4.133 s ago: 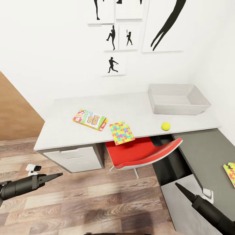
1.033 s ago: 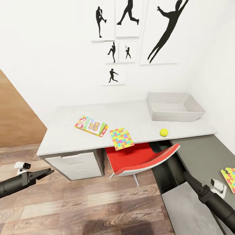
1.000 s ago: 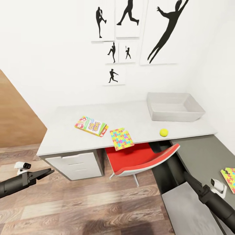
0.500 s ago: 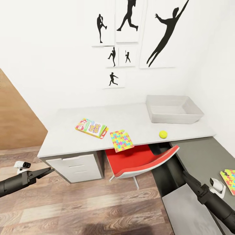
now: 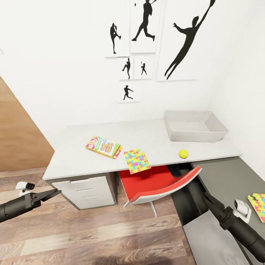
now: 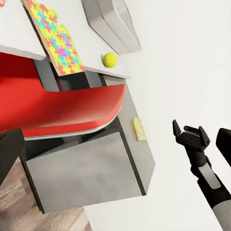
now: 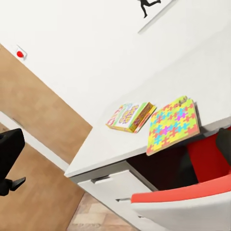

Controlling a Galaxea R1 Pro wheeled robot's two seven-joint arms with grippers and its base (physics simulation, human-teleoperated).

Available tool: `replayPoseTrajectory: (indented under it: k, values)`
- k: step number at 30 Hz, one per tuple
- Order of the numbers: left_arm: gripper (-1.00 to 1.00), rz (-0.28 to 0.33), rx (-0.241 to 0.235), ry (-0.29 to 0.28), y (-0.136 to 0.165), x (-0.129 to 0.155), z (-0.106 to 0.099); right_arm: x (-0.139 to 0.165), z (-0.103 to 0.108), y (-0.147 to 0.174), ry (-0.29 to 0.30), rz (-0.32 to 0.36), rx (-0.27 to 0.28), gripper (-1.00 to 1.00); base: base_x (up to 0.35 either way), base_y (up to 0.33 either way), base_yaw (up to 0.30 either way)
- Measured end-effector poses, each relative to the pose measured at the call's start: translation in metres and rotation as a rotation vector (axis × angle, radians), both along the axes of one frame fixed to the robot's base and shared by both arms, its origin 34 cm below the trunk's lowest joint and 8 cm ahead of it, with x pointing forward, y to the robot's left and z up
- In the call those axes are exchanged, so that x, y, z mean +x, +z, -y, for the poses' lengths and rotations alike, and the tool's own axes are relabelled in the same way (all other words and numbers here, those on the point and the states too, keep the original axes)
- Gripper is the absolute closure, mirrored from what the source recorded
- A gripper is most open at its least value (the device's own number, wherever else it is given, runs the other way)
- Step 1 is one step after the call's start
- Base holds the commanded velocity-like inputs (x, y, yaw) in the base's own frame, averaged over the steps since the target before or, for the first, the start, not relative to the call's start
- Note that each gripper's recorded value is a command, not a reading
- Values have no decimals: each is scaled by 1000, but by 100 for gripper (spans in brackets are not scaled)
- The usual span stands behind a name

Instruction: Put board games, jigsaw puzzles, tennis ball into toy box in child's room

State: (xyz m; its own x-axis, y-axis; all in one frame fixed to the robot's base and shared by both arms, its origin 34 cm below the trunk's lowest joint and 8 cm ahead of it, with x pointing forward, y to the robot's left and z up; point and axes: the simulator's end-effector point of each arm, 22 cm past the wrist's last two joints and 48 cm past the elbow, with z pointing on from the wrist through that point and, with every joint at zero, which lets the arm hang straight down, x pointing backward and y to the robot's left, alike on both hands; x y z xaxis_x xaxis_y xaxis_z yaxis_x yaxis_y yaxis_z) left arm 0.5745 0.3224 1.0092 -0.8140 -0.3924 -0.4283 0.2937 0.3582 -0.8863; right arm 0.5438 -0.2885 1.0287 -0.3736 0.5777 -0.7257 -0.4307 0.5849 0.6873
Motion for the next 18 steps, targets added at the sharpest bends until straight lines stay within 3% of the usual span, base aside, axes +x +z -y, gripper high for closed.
replayPoseTrajectory:
  k: [13,18]
  values:
    - [-100,25,1,5,11,0,-2,0,-1,9,-5,31,-10,-100,197,0,0]
    - [-100,35,-1,5,14,0,-1,0,-1,12,-7,40,-14,-100,86,0,0]
